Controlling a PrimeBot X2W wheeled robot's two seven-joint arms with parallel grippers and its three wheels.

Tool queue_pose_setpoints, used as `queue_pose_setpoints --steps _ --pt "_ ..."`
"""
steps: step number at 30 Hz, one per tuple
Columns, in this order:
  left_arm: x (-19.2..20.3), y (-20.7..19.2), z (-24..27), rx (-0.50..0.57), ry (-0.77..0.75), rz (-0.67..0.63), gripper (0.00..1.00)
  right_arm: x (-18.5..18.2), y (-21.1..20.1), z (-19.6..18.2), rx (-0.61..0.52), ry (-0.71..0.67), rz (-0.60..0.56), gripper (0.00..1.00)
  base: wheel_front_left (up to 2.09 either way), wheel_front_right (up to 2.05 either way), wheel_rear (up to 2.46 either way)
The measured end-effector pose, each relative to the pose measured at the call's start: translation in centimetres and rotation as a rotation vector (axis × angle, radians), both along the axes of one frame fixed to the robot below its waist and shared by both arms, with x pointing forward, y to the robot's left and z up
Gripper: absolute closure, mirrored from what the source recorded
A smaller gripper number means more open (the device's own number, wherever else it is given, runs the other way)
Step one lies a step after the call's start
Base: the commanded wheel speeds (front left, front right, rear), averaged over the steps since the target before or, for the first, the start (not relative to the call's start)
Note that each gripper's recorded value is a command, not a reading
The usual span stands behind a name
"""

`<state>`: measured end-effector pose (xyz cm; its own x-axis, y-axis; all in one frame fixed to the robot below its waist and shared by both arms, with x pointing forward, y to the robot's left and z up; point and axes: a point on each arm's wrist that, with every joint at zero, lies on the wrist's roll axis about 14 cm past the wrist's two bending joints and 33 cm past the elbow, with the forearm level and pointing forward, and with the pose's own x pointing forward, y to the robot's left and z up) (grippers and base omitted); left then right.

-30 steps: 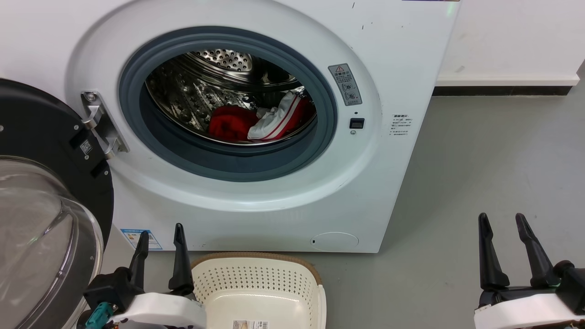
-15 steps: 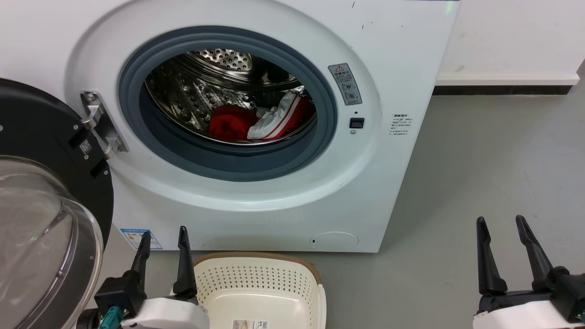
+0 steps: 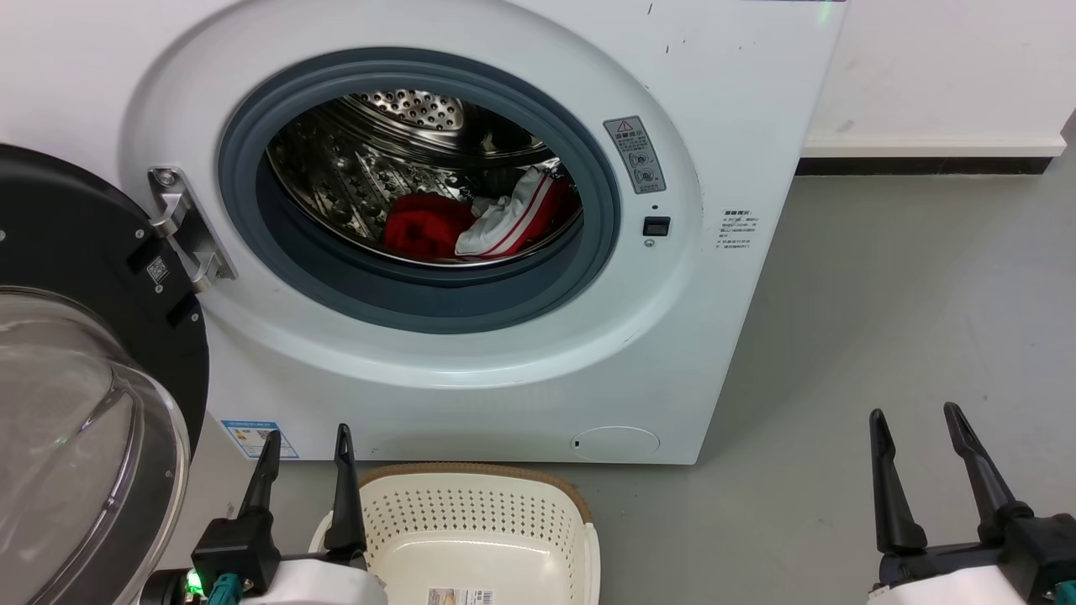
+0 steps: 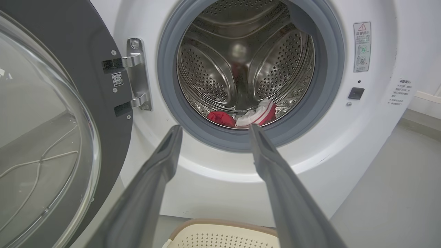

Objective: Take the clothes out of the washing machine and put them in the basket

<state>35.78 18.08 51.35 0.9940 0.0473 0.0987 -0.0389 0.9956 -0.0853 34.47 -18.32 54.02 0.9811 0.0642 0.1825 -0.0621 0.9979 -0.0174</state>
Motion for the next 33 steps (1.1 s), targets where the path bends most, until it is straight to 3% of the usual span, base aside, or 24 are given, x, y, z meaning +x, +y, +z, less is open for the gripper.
queue_pose_setpoints --steps 33 --pt "0.9 -0.2 -1.7 0.019 0.051 -0.007 0.00 -0.2 -0.1 -1.0 -0.005 0.027 -0.005 0.00 0.00 0.00 0.00"
